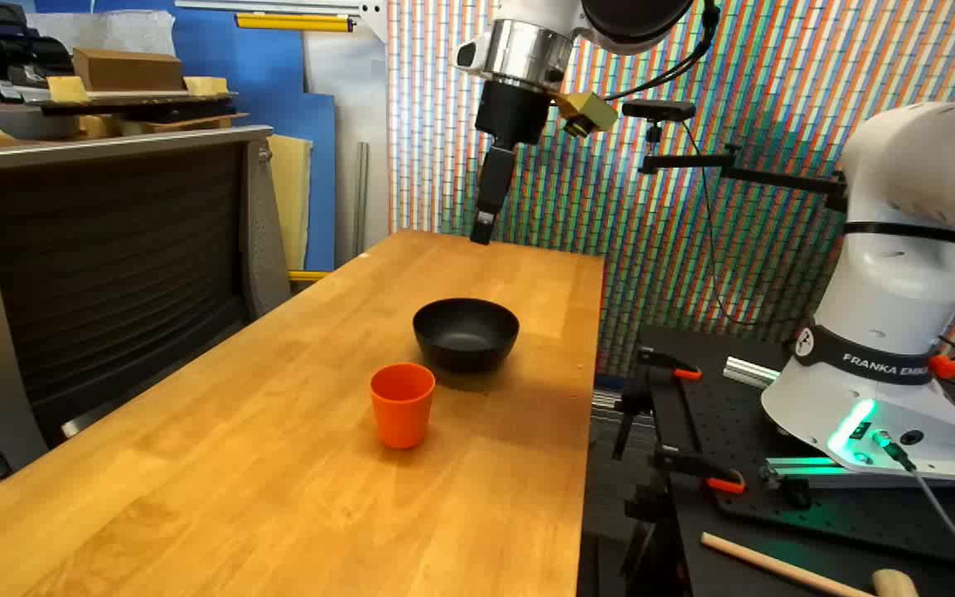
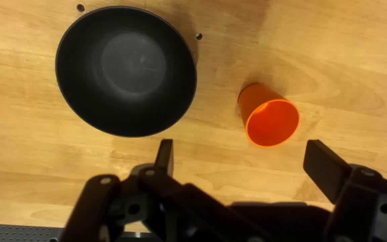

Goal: Pick up the orange cup and put it in the black bowl

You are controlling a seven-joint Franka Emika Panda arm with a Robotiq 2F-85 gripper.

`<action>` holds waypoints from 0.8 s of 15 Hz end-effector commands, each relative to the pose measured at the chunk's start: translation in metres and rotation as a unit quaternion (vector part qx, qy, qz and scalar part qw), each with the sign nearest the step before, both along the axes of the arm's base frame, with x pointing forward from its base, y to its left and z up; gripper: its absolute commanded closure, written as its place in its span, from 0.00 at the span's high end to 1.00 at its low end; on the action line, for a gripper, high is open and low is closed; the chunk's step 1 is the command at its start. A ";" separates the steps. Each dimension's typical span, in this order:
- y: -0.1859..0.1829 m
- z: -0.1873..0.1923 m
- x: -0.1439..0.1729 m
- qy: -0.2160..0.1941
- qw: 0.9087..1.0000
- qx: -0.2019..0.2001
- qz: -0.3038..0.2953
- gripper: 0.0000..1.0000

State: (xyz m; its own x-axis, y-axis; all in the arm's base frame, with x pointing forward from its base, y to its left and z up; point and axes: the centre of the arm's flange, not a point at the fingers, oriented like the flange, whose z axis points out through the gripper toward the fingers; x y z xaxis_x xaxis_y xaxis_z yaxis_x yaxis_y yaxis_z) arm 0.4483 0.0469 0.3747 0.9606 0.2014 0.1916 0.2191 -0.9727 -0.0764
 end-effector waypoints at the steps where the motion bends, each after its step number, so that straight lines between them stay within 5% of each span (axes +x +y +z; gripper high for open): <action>1: 0.000 0.001 0.001 -0.002 1.000 0.000 0.000 1.00; 4: 0.000 0.006 0.003 -0.006 1.000 0.001 0.000 1.00; 8: 0.029 -0.035 0.040 -0.014 0.994 -0.104 -0.012 1.00; 12: 0.072 -0.082 0.070 0.012 0.990 -0.140 -0.002 1.00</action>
State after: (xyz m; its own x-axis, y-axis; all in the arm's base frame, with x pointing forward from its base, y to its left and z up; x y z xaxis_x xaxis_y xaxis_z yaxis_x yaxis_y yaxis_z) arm 0.4759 0.0891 0.3221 0.9592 0.2457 0.1402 0.2240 -0.9623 0.1541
